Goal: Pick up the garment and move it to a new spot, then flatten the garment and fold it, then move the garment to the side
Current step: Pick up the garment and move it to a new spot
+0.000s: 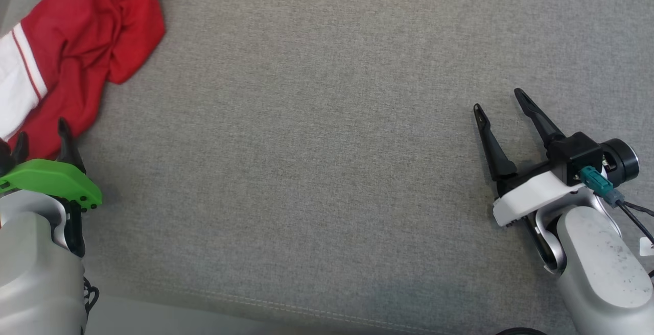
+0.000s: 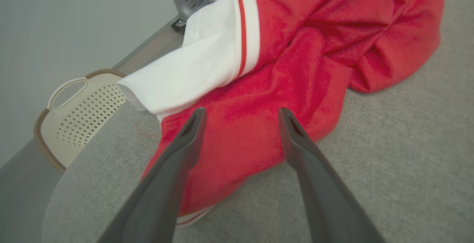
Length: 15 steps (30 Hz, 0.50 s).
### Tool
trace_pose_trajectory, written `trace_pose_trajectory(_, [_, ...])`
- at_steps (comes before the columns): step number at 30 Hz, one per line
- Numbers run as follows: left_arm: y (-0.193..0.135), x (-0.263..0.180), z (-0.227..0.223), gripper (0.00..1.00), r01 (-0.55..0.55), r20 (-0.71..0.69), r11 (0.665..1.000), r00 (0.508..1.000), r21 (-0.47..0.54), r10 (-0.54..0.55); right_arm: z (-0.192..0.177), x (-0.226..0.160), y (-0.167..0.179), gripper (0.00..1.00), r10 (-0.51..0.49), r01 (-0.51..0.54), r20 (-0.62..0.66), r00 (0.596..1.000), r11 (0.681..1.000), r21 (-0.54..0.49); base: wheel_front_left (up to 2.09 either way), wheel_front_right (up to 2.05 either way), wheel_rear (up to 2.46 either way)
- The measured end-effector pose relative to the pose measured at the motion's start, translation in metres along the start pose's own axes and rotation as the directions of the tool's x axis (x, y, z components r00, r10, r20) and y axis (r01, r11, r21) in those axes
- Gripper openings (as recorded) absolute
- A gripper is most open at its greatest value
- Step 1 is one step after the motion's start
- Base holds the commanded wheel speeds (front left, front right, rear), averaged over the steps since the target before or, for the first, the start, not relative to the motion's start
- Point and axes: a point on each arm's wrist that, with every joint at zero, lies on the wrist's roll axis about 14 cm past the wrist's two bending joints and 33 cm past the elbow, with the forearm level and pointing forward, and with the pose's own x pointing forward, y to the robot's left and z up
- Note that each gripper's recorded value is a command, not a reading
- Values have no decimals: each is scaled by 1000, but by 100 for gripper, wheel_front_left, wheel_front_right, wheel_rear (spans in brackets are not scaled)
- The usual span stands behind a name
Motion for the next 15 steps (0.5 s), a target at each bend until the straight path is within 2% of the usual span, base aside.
trace_pose_trajectory(7, [-10, 10, -32, 100, -21, -96, 999, 995, -30, 18, -10, -2, -13, 100, -27, 27, -17, 1000, 1000, 3, 0, 0, 0])
trace_pose_trajectory(8, [-11, 13, -33, 83, -24, -103, 999, 995, -36, 20, -11, -2, -14, 100, -29, 29, -18, 999, 1000, 3, 0, 0, 0])
trace_pose_trajectory(9, [-12, 15, -33, 28, -25, -109, 999, 994, -38, 21, -12, -3, -15, 100, -32, 32, -19, 999, 999, 2, 0, 0, 0])
trace_pose_trajectory(10, [-12, 16, -35, 0, -27, -116, 999, 993, -39, 22, -12, -3, -16, 100, -34, 34, -20, 999, 999, 2, 0, 0, 0])
trace_pose_trajectory(15, [-21, 22, -30, 0, -9, -109, 999, 994, -51, 3, -11, -7, -21, 100, -55, 55, -21, 998, 998, 3, 0, 0, 0])
